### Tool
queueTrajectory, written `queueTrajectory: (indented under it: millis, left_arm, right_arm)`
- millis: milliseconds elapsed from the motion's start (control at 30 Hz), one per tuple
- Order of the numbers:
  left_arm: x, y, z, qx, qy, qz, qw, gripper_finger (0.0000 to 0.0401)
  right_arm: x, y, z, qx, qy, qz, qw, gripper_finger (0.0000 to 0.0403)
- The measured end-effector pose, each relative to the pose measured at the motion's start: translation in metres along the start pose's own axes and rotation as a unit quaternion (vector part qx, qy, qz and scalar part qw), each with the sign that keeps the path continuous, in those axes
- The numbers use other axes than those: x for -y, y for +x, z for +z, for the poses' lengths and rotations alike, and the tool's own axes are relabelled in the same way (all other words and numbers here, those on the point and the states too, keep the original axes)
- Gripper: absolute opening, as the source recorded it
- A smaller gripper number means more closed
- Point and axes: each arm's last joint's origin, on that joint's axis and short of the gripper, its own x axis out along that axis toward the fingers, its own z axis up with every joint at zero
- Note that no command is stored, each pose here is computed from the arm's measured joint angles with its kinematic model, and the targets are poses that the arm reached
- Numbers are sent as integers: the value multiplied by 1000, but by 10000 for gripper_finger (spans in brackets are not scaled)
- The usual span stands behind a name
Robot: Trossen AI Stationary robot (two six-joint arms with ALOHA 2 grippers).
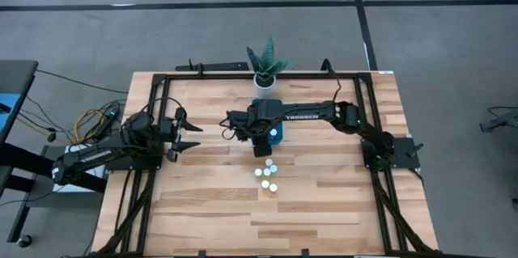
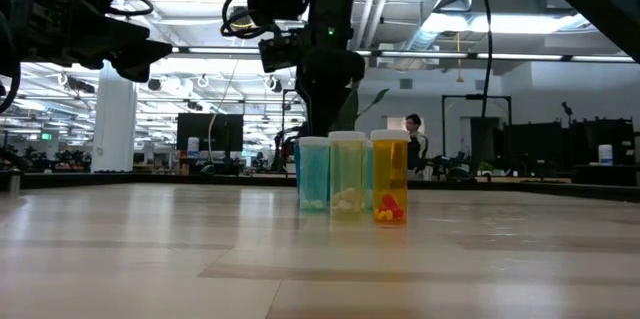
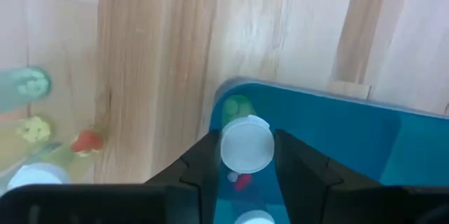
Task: Pick and place pill bottles into a basket
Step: Put the right green pill bottle into the bin, then put the orange pill bottle into the bin
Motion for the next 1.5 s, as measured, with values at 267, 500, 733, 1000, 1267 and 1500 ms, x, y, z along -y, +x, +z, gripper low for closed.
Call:
queueTrajectory:
  millis: [267,500,733,1000,1267,1500]
  left_arm:
    - [0,0,0,0,0,1,1000,213]
    - [0,0,0,0,0,1,1000,213]
    - [0,0,0,0,0,1,1000,213]
    - [0,0,0,0,0,1,1000,213]
    - [0,0,0,0,0,1,1000,213]
    - [0,0,0,0,0,1,1000,213]
  right_arm:
    - [3,0,-3,-10,3,6,1000,123]
    - [5,0,-4,-7,6,18,1000,127]
    - [5,0,-4,-6,0,18,1000,134]
    - [5,0,-4,-7,1,16,1000,158]
    - [2,-1,-5,-15,-2,13,1000,166]
    - [-4,-28,-11,-20,-6,-24,1000,164]
